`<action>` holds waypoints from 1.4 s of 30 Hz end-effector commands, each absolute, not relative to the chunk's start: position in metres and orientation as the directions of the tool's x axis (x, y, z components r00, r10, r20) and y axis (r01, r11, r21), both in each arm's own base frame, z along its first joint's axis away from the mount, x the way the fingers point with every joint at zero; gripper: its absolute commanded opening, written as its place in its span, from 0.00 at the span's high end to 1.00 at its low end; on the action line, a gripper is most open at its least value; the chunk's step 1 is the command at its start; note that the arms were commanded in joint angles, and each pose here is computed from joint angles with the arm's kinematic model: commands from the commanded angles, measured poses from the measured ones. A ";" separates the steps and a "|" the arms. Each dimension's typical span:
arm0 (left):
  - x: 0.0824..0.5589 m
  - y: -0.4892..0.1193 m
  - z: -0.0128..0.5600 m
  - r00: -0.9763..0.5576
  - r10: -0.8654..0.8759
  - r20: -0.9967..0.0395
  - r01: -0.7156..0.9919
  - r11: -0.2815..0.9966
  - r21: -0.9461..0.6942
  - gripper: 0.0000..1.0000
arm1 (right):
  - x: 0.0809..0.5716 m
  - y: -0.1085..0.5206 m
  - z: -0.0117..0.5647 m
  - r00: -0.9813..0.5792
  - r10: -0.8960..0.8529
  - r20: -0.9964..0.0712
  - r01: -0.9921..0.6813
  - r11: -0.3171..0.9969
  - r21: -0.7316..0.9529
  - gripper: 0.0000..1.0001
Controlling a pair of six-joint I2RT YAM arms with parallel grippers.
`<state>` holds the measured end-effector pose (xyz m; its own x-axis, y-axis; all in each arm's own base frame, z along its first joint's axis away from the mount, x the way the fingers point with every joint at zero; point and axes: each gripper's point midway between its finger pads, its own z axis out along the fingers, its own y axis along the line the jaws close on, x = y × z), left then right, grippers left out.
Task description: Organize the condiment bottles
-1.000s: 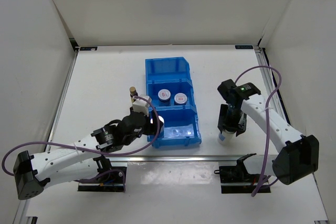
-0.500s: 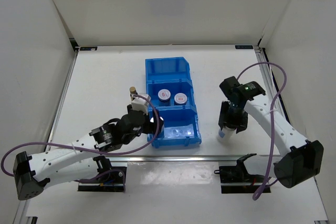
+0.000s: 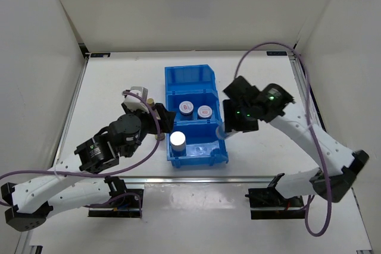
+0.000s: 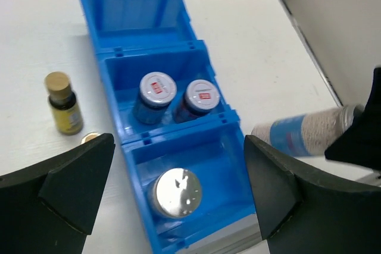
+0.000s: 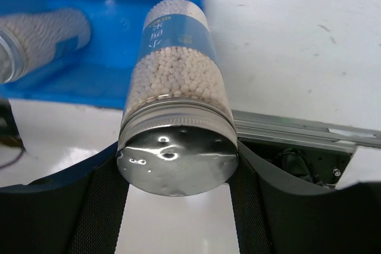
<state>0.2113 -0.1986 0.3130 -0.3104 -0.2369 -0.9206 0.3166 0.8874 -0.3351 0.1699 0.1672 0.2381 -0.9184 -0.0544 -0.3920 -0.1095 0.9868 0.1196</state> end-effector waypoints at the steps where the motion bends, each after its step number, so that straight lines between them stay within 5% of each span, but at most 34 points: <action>1: 0.210 -0.171 0.304 -0.323 -0.234 -0.917 0.215 0.925 -0.312 0.00 | 0.162 0.189 0.243 -0.910 -0.127 -0.395 -0.169 0.983 0.073 1.00; 17: 0.194 -0.152 0.262 -0.439 -0.142 -0.887 0.183 0.953 -0.243 0.00 | 0.174 0.258 0.154 -0.933 -0.264 -0.245 -0.281 0.959 0.034 0.95; 21: 0.194 -0.154 0.242 -0.492 -0.116 -0.863 0.164 0.961 -0.223 0.00 | 0.172 0.264 0.136 -0.947 -0.255 -0.196 -0.269 0.962 0.051 0.83; 25: 0.195 -0.147 0.227 -0.530 -0.137 -0.837 0.118 0.966 -0.232 0.00 | 0.167 0.268 0.130 -0.948 -0.266 -0.173 -0.283 0.956 0.081 0.57; 28: 0.197 -0.142 0.214 -0.556 -0.146 -0.818 0.089 0.968 -0.233 0.00 | 0.165 0.268 0.133 -0.943 -0.283 -0.176 -0.302 0.949 0.090 0.58; 30: 0.198 -0.138 0.201 -0.580 -0.134 -0.804 0.072 0.974 -0.214 0.00 | 0.165 0.266 0.137 -0.937 -0.303 -0.174 -0.321 0.943 0.084 0.47; 31: 0.200 -0.137 0.197 -0.591 -0.135 -0.795 0.059 0.976 -0.210 0.00 | 0.167 0.264 0.140 -0.936 -0.302 -0.182 -0.319 0.945 0.073 0.34; 36: 0.204 -0.138 0.177 -0.633 -0.115 -0.765 0.032 0.984 -0.175 0.00 | 0.175 0.258 0.171 -0.916 -0.292 -0.274 -0.322 0.944 0.073 0.10; 42: 0.217 -0.148 0.171 -0.636 -0.113 -0.763 0.027 0.985 -0.169 0.00 | 0.177 0.256 0.214 -0.890 -0.243 -0.385 -0.318 0.937 0.142 0.00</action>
